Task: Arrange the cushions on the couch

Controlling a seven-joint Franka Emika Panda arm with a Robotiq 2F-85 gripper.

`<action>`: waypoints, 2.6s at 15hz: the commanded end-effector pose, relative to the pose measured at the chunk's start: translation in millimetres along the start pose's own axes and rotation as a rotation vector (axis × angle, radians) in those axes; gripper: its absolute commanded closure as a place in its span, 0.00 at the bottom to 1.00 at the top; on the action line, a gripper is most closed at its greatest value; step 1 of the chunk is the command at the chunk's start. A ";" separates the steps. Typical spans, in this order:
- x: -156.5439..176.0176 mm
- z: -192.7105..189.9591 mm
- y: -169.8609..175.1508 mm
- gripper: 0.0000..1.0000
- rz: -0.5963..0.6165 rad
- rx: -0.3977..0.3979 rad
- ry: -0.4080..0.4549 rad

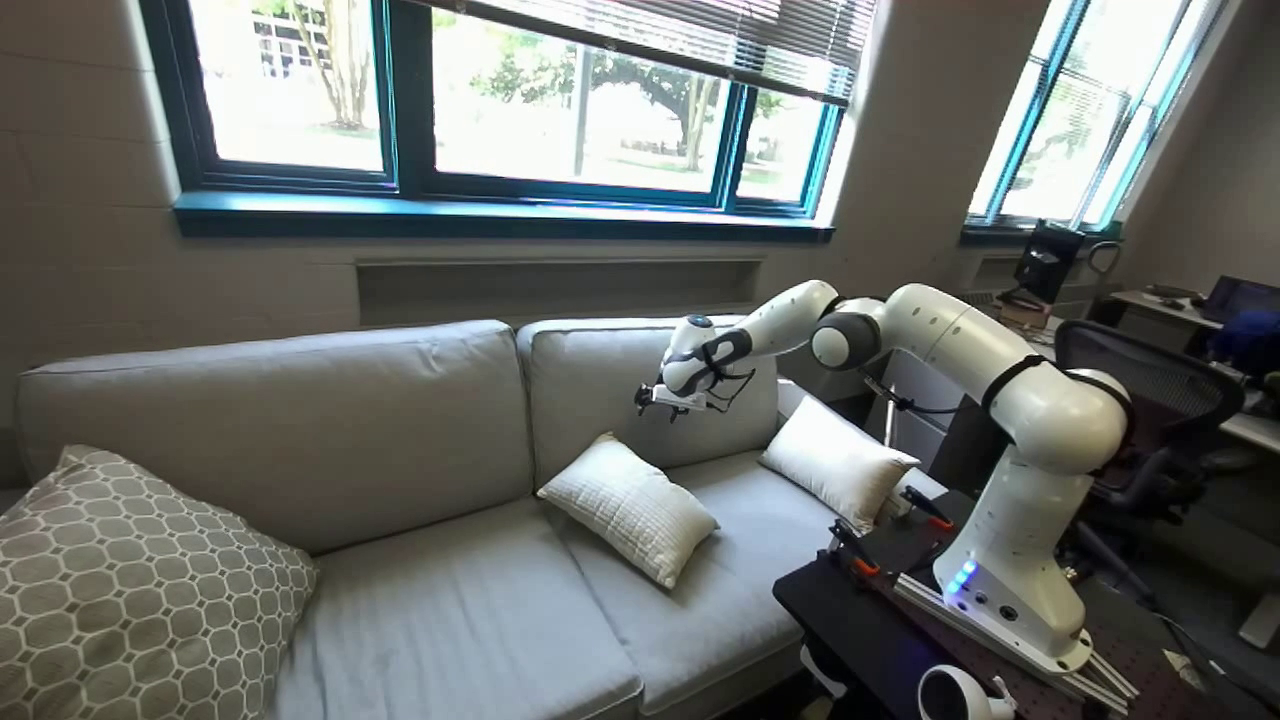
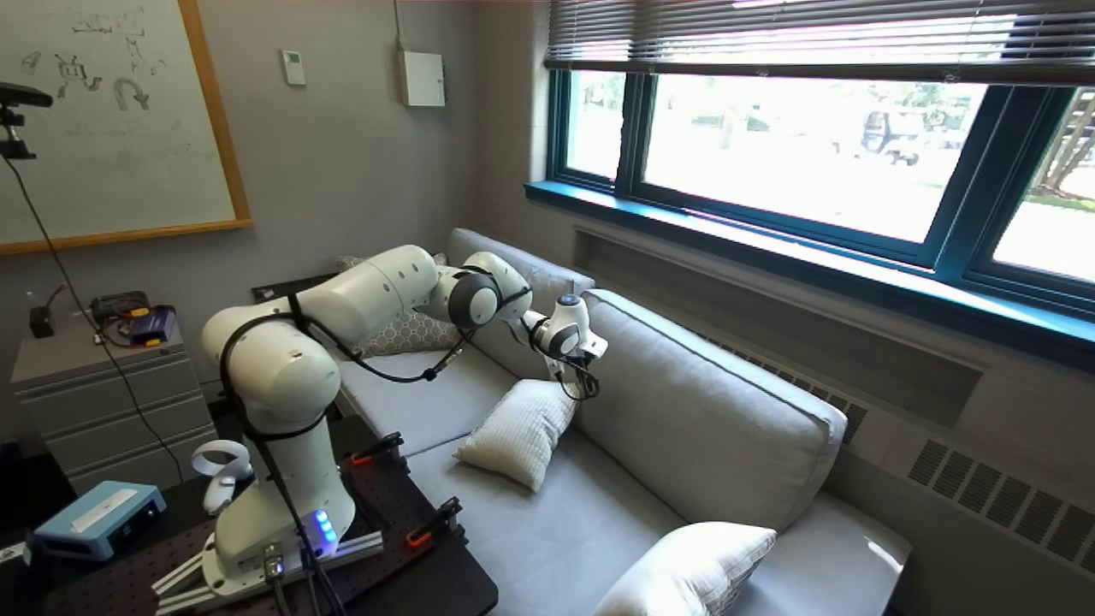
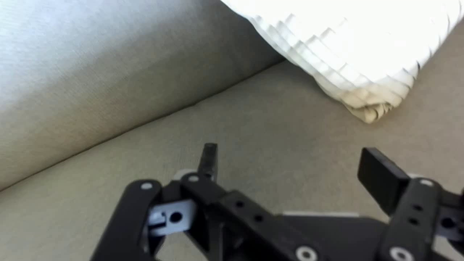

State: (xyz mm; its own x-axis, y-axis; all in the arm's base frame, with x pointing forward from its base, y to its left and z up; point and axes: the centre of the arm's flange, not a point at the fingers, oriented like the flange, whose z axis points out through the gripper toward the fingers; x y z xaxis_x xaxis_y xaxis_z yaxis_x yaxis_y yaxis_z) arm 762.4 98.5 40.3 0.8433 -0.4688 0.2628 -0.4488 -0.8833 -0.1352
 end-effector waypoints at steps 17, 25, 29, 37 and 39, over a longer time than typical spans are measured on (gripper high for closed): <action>-35.7 64.1 8.4 0.00 -0.398 0.013 -0.179; -56.0 124.9 10.8 0.00 -0.476 -0.007 -0.338; -68.4 146.8 34.6 0.00 -0.479 0.088 -0.341; -73.5 183.8 75.4 0.00 -0.516 0.374 -0.253; -69.8 185.6 80.3 0.00 -0.538 0.424 -0.268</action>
State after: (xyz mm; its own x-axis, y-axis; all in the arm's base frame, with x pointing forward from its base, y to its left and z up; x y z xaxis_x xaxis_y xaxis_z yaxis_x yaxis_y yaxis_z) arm 680.3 62.6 -106.8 0.9876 0.0492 0.1493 0.1000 -0.9293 -0.3554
